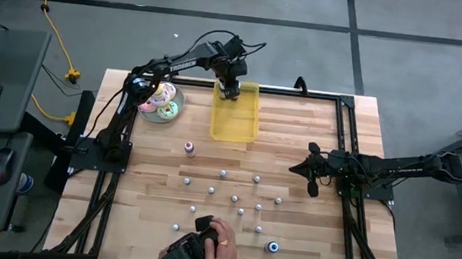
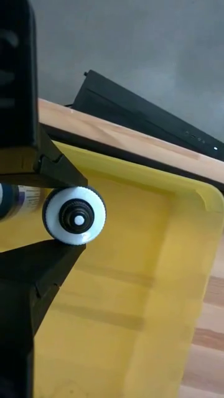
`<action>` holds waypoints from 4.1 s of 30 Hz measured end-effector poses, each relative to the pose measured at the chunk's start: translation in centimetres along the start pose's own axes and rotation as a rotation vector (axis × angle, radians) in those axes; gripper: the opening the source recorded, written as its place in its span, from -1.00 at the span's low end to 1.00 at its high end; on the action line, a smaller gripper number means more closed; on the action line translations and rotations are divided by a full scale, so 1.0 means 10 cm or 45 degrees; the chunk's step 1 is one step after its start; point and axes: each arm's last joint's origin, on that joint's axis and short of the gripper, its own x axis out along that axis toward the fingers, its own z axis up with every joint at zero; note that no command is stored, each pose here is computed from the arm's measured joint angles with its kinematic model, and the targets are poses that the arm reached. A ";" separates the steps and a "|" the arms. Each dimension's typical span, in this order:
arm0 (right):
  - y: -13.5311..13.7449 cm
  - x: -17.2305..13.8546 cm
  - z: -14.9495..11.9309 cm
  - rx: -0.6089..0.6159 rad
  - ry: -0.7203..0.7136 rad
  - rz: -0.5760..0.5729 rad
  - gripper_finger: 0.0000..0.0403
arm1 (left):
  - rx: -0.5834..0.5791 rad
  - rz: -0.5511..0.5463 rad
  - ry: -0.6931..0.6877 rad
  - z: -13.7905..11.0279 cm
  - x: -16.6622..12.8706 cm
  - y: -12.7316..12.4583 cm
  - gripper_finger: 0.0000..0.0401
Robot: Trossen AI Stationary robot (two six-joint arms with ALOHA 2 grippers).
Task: Pick & Place food coloring
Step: Put the large black food coloring bottle into the yellow bin, then put the large blue food coloring bottle into the yellow bin
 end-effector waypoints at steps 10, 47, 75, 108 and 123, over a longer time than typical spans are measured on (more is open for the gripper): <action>0.00 0.00 0.00 0.000 0.000 0.000 -1.00 | -0.001 0.008 0.001 0.00 0.00 0.00 -0.26; 0.00 0.00 0.00 0.000 0.000 0.000 -1.00 | 0.047 0.063 -0.068 0.08 -0.35 -0.04 -0.18; 0.00 0.00 0.00 0.000 0.000 0.000 -1.00 | 0.496 -0.341 -0.616 0.28 -2.27 -1.83 0.46; 0.00 0.00 0.00 0.000 0.000 0.000 -1.00 | 0.968 -0.733 -0.523 -0.01 -1.35 -4.47 0.46; 0.00 0.00 0.00 0.000 0.000 0.000 -1.00 | 0.889 -0.915 -0.535 0.01 -0.49 -4.80 0.46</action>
